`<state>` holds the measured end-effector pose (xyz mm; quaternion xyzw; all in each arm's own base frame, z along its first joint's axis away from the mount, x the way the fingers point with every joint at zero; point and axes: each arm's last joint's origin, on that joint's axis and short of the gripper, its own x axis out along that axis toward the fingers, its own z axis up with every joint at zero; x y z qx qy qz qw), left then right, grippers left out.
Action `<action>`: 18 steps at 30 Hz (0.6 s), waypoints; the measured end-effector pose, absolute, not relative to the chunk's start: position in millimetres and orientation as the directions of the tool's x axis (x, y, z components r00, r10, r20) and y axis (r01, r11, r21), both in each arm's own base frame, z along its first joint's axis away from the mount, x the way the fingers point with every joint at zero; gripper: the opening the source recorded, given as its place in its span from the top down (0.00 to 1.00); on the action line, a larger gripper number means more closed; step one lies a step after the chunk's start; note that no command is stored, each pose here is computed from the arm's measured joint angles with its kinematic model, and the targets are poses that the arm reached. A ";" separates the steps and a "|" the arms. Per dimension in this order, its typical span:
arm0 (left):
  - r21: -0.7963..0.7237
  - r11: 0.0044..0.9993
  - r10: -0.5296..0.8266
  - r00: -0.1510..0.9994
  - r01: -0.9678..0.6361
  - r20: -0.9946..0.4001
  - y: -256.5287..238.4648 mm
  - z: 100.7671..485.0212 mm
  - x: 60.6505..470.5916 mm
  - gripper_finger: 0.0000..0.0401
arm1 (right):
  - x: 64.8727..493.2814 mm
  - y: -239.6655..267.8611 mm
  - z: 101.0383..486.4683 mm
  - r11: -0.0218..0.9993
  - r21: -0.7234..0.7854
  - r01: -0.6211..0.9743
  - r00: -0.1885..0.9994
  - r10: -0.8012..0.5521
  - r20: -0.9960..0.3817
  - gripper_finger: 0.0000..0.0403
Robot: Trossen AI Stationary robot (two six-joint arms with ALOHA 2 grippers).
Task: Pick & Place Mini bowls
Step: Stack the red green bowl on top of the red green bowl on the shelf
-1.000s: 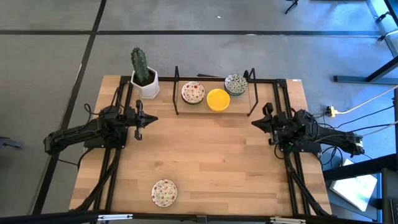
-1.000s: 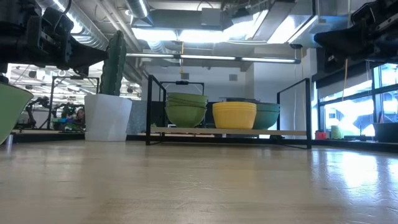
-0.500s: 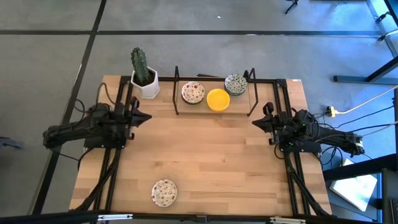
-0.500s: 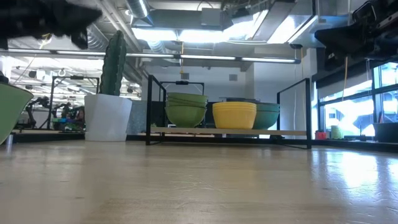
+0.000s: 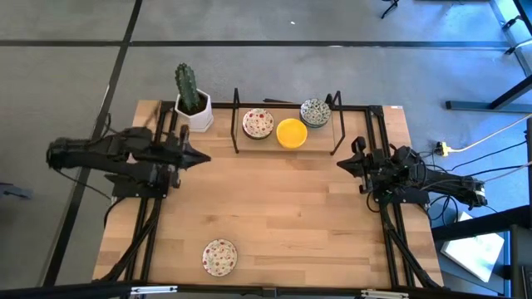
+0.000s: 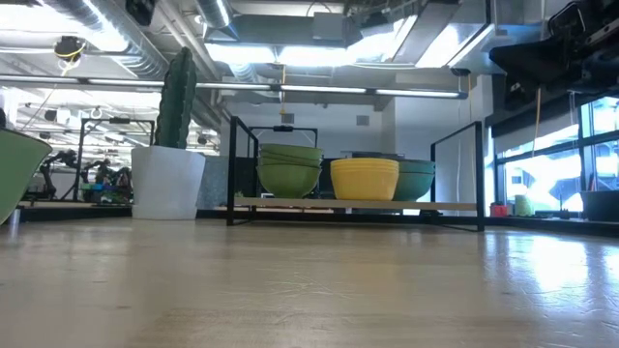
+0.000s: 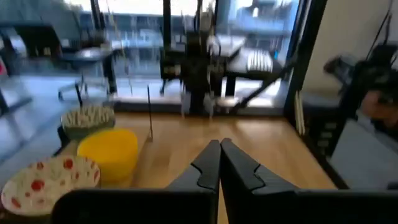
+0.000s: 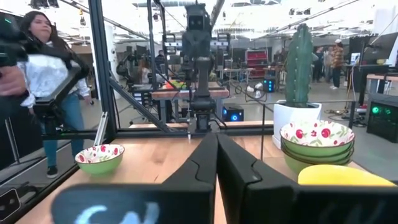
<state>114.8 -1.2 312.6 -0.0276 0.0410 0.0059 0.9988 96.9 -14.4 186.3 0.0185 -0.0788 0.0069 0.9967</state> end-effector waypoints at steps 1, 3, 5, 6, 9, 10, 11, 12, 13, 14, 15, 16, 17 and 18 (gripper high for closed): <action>-0.051 0.999 0.011 0.991 -0.018 -0.131 -3.2 317.1 120.3 0.99 | 97.0 -14.4 185.9 0.999 0.037 -0.017 0.988 0.011 0.153 0.98; -0.050 0.998 0.014 0.970 -0.027 -0.243 -8.0 325.7 131.4 0.99 | 97.1 -14.4 185.0 0.999 0.041 -0.017 0.989 0.011 0.144 0.98; -0.053 0.998 0.005 0.929 -0.027 -0.369 -13.7 332.0 142.0 0.99 | 97.2 -14.4 184.1 0.999 0.043 -0.016 0.991 0.010 0.135 0.98; -0.055 0.998 -0.004 0.901 -0.022 -0.433 -16.9 333.9 146.8 0.99 | 97.3 -14.4 183.7 0.999 0.044 -0.017 0.991 0.011 0.131 0.98; -0.043 0.999 -0.024 0.811 -0.002 -0.584 -28.6 338.0 161.4 0.99 | 97.4 -14.5 183.0 0.999 0.046 -0.016 0.992 0.010 0.124 0.98; -0.041 0.999 -0.025 0.790 0.000 -0.613 -33.3 339.8 166.6 0.99 | 97.4 -14.5 182.8 0.999 0.046 -0.016 0.993 0.010 0.122 0.98; -0.041 0.999 -0.025 0.769 -0.001 -0.639 -38.2 341.2 171.9 0.99 | 97.4 -14.5 182.6 0.999 0.046 -0.016 0.993 0.011 0.120 0.98; -0.043 0.999 -0.026 0.746 -0.003 -0.665 -43.1 342.2 177.1 0.99 | 97.4 -14.5 182.6 0.999 0.046 -0.017 0.993 0.011 0.120 0.98; -0.046 0.999 -0.031 0.727 -0.001 -0.686 -48.5 343.0 182.7 0.99 | 97.4 -14.4 182.6 0.999 0.045 -0.018 0.993 0.012 0.119 0.98; -0.047 0.999 -0.041 0.711 0.012 -0.702 -54.7 344.0 188.1 0.99 | 97.4 -14.4 182.5 0.999 0.044 -0.019 0.993 0.013 0.119 0.98; -0.047 0.999 -0.052 0.695 0.026 -0.717 -61.1 345.0 192.6 0.99 | 97.4 -14.3 182.5 0.999 0.043 -0.023 0.993 0.018 0.119 0.98; -0.050 0.998 -0.062 0.676 0.038 -0.734 -67.9 344.9 196.6 0.99 | 97.4 -14.1 182.4 0.999 0.043 -0.027 0.993 0.022 0.118 0.98; -0.057 0.997 -0.073 0.660 0.047 -0.748 -74.6 344.8 200.0 0.99 | 97.4 -14.0 182.3 0.999 0.042 -0.032 0.993 0.027 0.117 0.98; -0.066 0.996 -0.084 0.638 0.052 -0.766 -81.6 343.8 203.6 0.99 | 97.4 -14.0 182.3 0.999 0.042 -0.034 0.993 0.029 0.116 0.98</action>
